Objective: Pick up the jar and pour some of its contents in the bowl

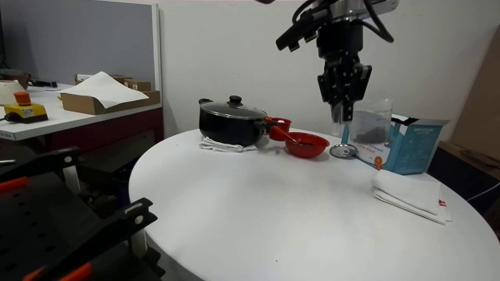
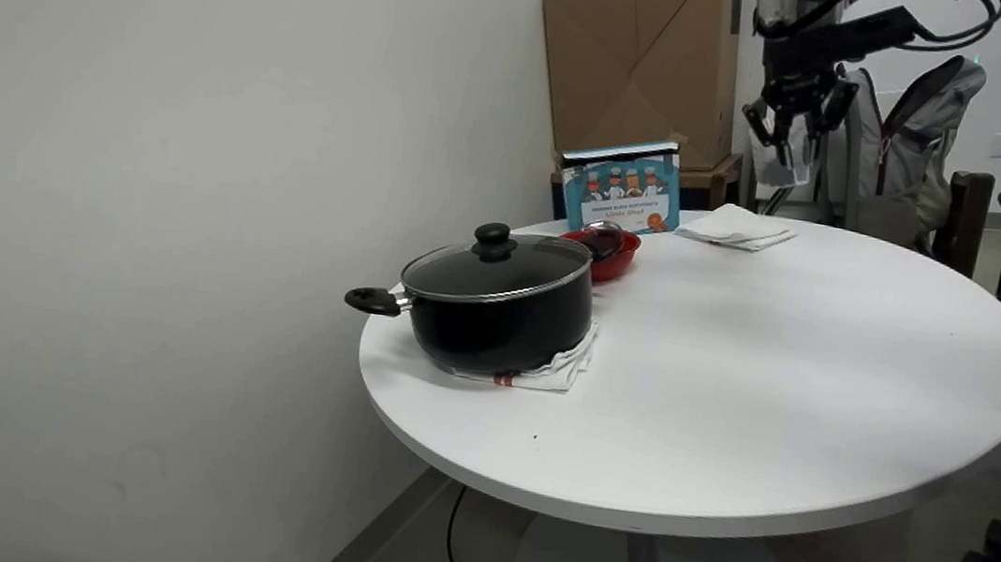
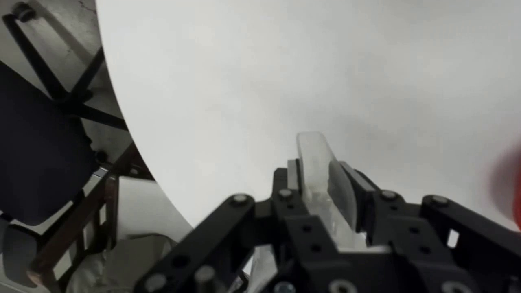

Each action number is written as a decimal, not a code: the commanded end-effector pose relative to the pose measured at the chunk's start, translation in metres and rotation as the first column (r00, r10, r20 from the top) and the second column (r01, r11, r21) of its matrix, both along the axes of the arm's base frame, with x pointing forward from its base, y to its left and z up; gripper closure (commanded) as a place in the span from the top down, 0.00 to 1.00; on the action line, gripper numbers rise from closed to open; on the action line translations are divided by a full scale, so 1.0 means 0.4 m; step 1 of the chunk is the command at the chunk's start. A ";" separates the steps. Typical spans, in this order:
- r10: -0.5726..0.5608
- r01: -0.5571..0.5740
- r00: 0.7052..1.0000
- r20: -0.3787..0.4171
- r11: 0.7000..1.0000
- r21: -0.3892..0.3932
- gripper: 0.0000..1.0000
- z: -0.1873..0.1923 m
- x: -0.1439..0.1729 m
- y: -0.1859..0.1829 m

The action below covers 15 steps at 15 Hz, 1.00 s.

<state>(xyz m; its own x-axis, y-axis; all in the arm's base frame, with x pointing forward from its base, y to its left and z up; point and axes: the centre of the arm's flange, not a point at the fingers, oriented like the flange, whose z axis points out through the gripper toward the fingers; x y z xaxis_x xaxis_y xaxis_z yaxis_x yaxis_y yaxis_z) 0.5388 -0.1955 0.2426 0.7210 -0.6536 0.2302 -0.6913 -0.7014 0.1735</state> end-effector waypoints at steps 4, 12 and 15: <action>-0.039 0.036 0.997 -0.073 0.999 -0.041 0.14 -0.205 -0.117 0.037; 0.034 -0.028 0.997 -0.074 0.997 0.075 0.13 -0.322 -0.151 0.131; 0.042 -0.034 0.996 -0.073 0.993 0.110 0.51 -0.342 -0.164 0.150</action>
